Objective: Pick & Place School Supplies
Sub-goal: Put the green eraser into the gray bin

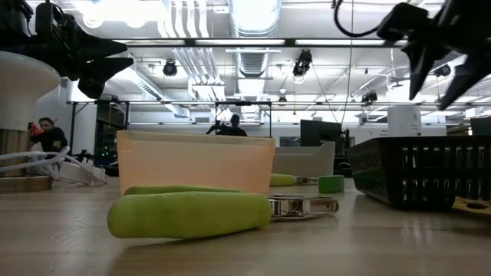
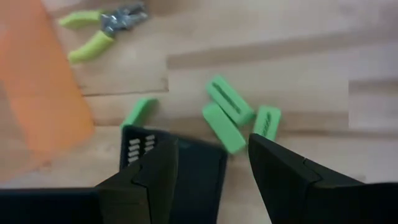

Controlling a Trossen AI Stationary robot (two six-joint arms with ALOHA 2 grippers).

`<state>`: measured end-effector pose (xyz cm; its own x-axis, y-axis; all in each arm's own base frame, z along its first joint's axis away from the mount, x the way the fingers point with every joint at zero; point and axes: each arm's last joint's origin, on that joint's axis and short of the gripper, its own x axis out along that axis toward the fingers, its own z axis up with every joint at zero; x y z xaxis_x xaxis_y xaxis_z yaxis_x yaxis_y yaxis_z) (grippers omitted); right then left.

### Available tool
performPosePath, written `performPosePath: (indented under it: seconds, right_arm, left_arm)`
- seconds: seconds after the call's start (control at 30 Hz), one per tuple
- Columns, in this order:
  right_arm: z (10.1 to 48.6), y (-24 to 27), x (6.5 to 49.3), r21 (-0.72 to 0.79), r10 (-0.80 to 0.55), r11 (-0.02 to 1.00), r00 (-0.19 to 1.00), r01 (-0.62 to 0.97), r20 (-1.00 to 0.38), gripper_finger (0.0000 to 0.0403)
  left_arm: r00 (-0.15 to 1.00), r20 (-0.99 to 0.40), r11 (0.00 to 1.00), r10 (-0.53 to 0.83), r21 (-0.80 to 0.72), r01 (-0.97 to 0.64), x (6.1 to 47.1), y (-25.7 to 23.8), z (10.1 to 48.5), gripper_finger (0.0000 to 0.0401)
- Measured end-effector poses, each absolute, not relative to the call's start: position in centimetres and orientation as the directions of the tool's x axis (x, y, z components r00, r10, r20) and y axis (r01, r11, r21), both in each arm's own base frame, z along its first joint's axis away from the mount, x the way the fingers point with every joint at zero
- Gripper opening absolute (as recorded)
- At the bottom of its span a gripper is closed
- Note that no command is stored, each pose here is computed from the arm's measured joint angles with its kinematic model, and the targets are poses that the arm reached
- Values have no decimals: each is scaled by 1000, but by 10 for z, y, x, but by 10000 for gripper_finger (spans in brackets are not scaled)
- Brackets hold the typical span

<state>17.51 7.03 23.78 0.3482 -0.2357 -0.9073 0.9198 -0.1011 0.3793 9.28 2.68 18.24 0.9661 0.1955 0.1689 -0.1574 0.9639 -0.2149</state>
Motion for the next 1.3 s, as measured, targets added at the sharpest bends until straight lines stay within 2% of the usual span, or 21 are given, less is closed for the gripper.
performPosePath:
  seconds: [0.17,0.33,0.57,0.83,1.17,1.3]
  right_arm:
    - [229,80,167,359,-217,-104,331,928,-919,189]
    - [220,80,164,286,-234,-108,255,952,-938,189]
    - [207,85,172,211,-255,-102,179,972,-950,189]
    - [187,92,182,136,-269,-149,92,979,-959,189]
    - [183,93,185,176,-245,-202,124,963,-961,189]
    - [177,88,186,163,-194,-236,118,958,-974,189]
  left_arm:
    - [966,169,964,196,-215,-158,93,27,182,188]
    - [966,169,964,196,-215,-158,93,27,182,188]
    - [966,169,964,196,-215,-158,93,27,183,188]
    - [966,169,964,195,-214,-157,93,27,183,188]
    - [966,169,964,196,-215,-158,93,27,183,188]
    - [966,169,964,196,-215,-158,93,27,182,188]
